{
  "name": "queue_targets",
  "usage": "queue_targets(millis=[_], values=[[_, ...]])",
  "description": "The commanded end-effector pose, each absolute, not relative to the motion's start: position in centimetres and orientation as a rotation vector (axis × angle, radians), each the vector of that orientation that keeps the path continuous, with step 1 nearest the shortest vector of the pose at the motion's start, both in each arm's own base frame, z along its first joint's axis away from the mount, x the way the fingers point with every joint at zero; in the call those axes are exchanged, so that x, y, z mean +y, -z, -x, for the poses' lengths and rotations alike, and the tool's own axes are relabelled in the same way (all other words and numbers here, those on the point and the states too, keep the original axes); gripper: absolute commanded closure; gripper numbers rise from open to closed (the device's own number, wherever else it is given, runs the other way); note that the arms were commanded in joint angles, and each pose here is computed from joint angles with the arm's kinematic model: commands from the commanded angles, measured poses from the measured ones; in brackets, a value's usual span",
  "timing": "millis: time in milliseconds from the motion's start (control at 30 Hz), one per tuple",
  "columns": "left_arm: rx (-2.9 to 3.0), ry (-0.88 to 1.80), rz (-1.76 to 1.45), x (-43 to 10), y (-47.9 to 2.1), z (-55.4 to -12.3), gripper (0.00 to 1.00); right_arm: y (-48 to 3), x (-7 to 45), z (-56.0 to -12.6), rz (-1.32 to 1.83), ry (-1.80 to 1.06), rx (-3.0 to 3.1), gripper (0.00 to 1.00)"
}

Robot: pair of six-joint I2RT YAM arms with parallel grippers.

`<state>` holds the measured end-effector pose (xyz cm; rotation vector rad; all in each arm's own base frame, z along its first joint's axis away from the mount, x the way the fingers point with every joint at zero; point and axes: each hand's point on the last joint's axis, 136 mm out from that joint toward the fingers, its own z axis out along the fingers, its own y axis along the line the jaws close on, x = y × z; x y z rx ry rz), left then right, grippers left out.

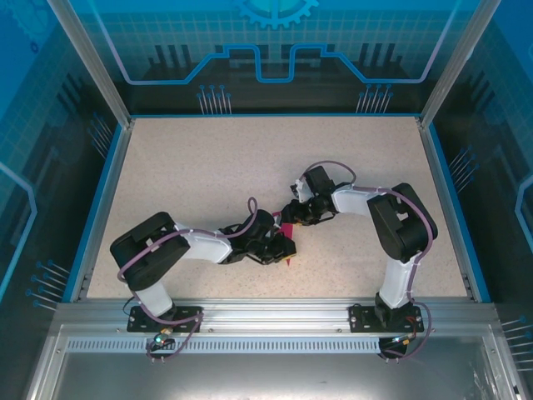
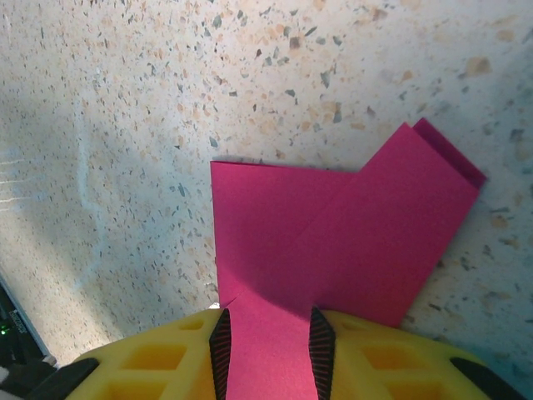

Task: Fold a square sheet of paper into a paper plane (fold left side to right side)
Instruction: Fold the wing for the fifth time at the center of the table.

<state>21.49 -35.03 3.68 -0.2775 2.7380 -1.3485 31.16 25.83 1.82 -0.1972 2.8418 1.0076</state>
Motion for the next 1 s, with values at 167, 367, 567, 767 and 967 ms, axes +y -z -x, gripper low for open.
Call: queue_targets(millis=[167,367,567,767,967], values=[[2.82,1.285,0.313,-34.2,-1.3,-20.2,0.83,0.9,24.7,-30.0,0.194,-0.869,2.948,0.65],[2.83,1.283,0.324,-34.1,-0.7,-19.7,0.84,1.1,24.7,-29.9,0.191,-0.864,2.956,0.65],[2.828,1.288,0.317,-34.2,-0.7,-19.6,0.83,1.2,24.7,-29.9,0.193,-0.862,2.96,0.65],[2.812,1.304,0.297,-34.7,-1.2,-19.8,0.83,1.3,24.7,-29.8,0.194,-0.86,2.964,0.65],[2.832,1.292,0.298,-34.8,-0.6,-19.4,0.83,1.3,24.7,-29.8,0.191,-0.856,2.968,0.65]])
